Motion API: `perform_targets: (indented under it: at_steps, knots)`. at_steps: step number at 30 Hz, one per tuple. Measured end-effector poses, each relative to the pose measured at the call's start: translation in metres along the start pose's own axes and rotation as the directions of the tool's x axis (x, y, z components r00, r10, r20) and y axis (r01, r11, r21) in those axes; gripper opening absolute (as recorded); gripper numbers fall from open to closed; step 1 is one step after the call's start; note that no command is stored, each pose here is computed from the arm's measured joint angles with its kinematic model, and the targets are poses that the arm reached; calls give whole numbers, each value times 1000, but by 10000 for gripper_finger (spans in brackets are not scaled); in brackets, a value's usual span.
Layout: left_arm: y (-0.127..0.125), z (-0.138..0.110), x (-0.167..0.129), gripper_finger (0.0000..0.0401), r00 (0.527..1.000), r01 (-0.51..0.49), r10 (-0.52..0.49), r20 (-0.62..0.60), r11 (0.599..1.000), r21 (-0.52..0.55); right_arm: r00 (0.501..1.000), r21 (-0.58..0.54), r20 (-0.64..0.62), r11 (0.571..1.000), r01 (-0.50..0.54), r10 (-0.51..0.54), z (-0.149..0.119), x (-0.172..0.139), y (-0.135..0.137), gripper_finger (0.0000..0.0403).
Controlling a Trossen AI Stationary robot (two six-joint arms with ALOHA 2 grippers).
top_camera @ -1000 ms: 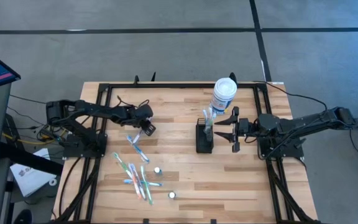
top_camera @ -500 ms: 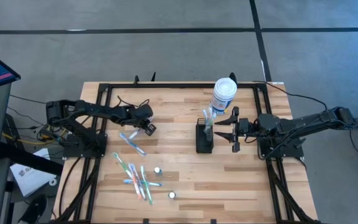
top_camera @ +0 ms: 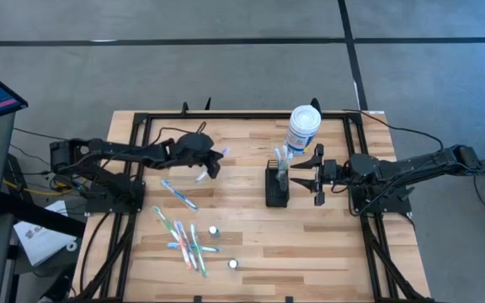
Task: Pick & Place toothbrushing station
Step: Put the top purple toothbrush into the wire mesh organizer
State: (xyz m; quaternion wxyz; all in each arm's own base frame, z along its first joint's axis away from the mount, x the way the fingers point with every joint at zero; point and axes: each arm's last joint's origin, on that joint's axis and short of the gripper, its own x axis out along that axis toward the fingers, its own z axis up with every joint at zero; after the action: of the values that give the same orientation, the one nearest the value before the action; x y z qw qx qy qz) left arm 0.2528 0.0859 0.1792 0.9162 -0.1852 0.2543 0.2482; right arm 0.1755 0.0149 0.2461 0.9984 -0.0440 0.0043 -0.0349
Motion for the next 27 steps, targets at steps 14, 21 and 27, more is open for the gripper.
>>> perform_targets:
  at_steps: [14, 21, 27]
  knots:
    - [-26, 35, -11, 3, 896, 239, -260, 361, 965, 104, 1000, 0, 0, 1000, 0, 0, 0, 0, 0, 170]
    - [-40, 42, -15, 3, 807, 273, -339, 484, 940, 203, 1000, 0, 8, 1000, 0, 0, 1, 0, 0, 170]
    - [-48, 35, 5, 3, 720, 315, -413, 558, 910, 269, 1000, 0, 8, 1000, 1, -1, 1, 0, 0, 170]
